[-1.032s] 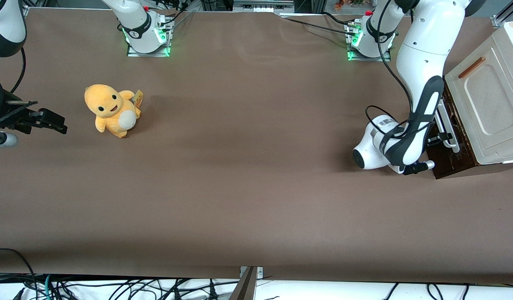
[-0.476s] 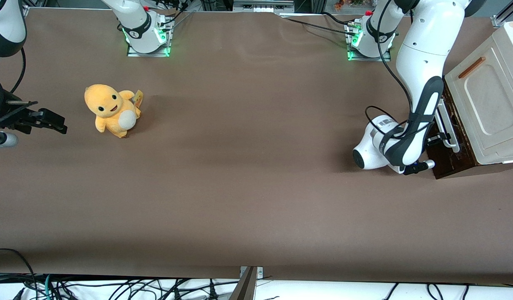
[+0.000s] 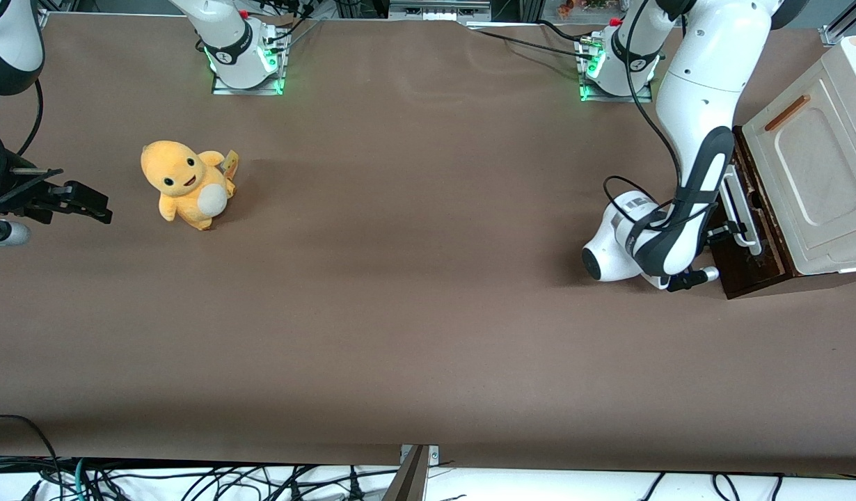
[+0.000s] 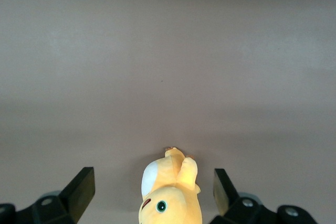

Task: Open lower drawer with left arm only
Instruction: 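Advance the open left gripper onto the white bar handle and close, then pull the handle with the left gripper to slide the drawer out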

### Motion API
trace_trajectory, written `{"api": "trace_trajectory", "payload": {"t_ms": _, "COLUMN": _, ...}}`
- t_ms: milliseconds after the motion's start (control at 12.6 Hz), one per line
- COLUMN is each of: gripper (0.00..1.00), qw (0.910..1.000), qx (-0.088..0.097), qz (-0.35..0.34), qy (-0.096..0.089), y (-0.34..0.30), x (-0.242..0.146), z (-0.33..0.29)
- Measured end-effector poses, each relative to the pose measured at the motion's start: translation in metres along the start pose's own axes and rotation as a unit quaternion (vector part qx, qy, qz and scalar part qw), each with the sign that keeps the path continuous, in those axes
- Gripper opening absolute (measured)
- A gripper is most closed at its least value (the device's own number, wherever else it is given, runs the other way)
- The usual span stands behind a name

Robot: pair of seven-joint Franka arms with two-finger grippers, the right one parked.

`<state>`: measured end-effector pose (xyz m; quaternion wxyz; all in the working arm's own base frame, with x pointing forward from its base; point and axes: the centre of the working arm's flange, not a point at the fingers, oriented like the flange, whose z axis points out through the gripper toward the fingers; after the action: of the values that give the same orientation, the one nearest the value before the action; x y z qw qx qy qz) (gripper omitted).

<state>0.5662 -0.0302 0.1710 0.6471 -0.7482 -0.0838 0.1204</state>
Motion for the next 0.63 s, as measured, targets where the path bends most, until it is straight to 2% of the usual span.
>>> {"api": "trace_trajectory", "payload": {"t_ms": 635, "gripper": 0.19, "qw": 0.9995, "qx": -0.032, "qz": -0.006, "qy": 0.0, "y": -0.005, "x": -0.013, "z": -0.054}}
